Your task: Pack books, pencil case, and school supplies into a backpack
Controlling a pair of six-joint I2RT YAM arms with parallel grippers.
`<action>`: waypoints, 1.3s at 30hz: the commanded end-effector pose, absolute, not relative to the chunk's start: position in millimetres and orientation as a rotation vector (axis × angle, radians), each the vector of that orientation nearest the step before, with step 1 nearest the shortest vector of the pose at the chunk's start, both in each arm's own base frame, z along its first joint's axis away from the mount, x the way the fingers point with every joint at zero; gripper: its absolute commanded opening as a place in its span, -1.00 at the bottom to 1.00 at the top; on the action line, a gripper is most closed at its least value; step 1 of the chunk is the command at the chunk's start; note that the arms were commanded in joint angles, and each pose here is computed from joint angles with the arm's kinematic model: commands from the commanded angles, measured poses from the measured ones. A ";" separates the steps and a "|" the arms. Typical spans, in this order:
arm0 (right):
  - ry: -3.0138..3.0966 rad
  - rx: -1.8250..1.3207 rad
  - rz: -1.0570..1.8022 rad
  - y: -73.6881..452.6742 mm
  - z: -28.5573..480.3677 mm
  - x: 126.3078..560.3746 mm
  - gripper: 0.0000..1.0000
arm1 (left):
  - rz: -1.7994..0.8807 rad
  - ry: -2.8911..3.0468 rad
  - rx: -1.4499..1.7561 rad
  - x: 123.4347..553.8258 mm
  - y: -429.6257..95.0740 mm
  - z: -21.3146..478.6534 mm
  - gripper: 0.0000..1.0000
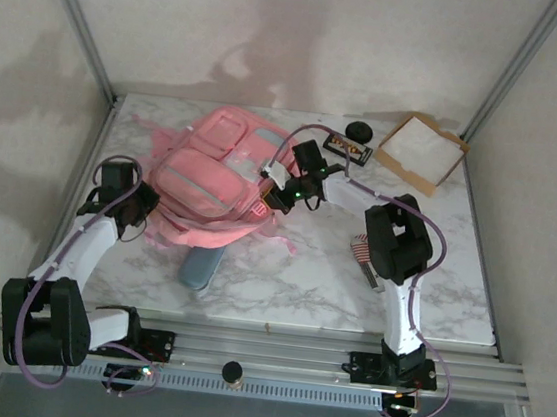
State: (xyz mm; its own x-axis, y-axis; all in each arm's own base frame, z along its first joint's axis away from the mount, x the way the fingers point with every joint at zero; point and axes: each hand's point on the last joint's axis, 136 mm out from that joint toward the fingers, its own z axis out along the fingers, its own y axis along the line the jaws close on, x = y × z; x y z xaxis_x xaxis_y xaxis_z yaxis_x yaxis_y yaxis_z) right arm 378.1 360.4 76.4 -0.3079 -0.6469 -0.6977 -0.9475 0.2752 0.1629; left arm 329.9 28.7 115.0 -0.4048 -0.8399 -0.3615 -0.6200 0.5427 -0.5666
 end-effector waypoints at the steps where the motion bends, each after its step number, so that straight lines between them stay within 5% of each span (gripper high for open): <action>1: 2.017 -1.401 0.859 363.5 102.4 361.6 -0.97 | -0.564 2.032 -1.101 354.1 21.8 162.2 -1.00; 19: 2.241 -1.214 1.021 367.9 138.7 306.2 -1.00 | -0.842 1.834 -1.125 343.4 -16.1 214.9 -1.00; 39: 2.438 -1.322 1.016 402.9 106.1 258.5 -0.91 | -0.431 2.055 -1.256 325.8 10.4 116.0 -1.00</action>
